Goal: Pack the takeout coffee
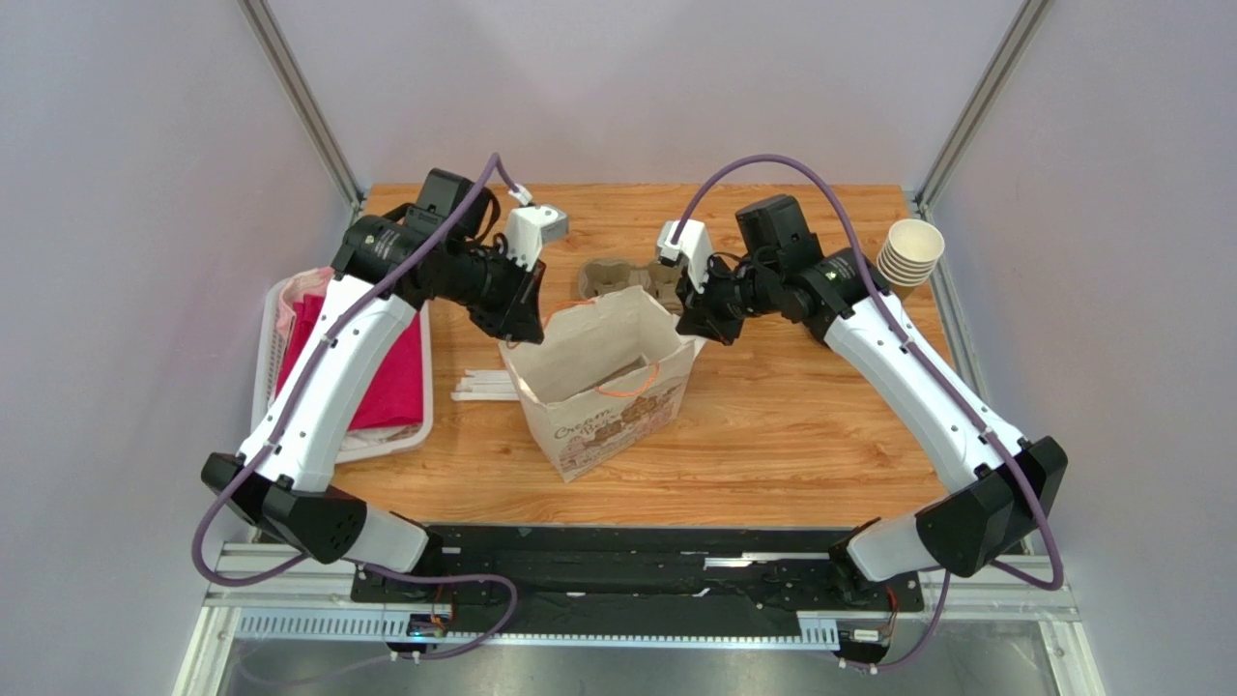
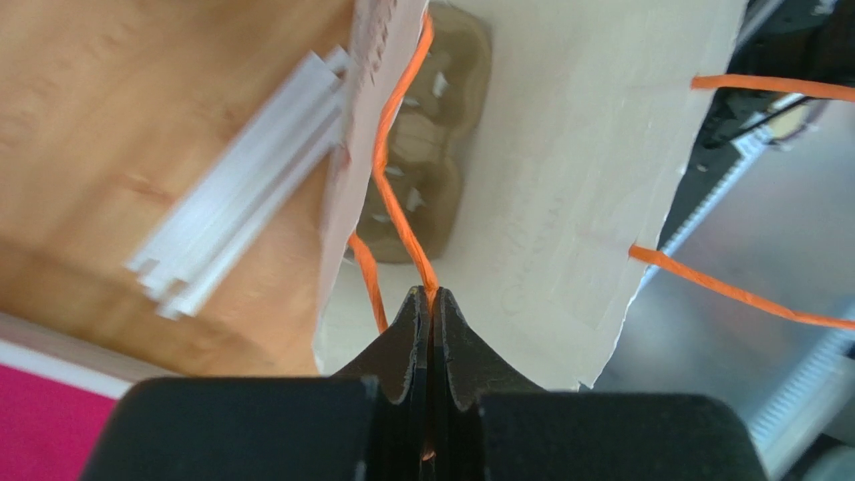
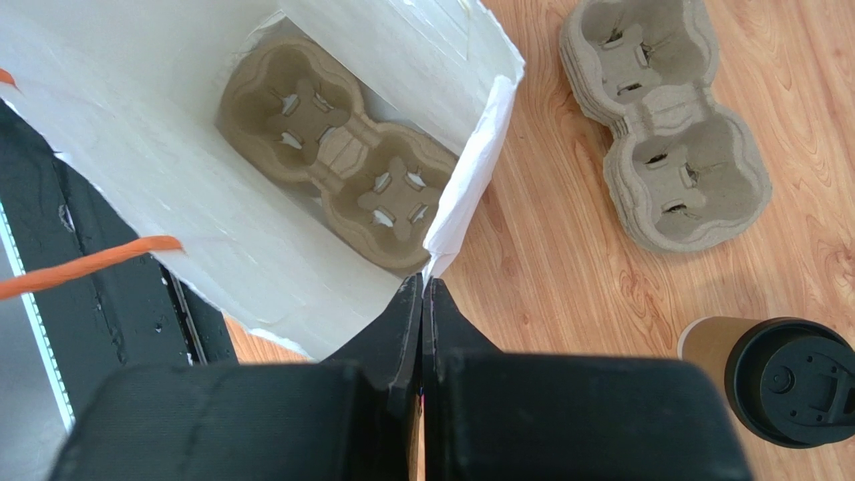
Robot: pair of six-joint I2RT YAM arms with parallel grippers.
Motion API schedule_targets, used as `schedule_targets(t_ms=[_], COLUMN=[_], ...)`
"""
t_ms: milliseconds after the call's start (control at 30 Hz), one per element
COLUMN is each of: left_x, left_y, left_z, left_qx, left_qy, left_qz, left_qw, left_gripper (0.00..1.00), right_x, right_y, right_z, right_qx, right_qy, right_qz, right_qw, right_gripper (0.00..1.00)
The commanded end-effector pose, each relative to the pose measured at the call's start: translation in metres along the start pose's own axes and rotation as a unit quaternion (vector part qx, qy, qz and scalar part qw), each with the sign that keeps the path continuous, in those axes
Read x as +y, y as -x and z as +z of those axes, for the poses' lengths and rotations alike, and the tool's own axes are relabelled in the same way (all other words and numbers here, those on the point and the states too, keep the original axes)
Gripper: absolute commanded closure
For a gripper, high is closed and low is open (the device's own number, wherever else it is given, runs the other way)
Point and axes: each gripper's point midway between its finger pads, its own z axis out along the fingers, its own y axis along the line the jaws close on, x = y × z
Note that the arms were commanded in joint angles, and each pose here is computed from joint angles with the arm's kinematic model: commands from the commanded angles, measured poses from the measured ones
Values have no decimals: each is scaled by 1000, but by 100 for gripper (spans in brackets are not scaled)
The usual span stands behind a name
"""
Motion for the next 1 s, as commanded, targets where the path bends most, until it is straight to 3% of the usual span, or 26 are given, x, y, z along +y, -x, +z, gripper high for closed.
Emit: schedule_targets(t_ms=[0,233,467,667,800,967], left_x=[-23,-24,-45,-19,3,9], left_y=[-6,9,49,45,52,54], left_z=[13,10,-39,-25,-13,0], left_qx=[-6,-31,-126,-117,-112,-98], left_qy=[-124,-163,-165,-131,-145,-169], left_qz=[-105,-112,-70,-126,-183,-202], left_qw=[987,980,976,976,966,960], left_gripper=[100,100,98,95,92,87], right_x=[-5,-10,-13,-15,-13,-14], right_y=[14,18,20,21,19,19], right_z=[-2,1,1,2,1,4], right_qx=[-30,-34,-37,-38,-40,-44], right_qy=[-5,-9,-12,-10,-7,-9], right_qz=[-25,-31,-62,-85,-102,-116], right_qw=[999,999,997,996,994,992], right_gripper=[100,100,100,100,100,100])
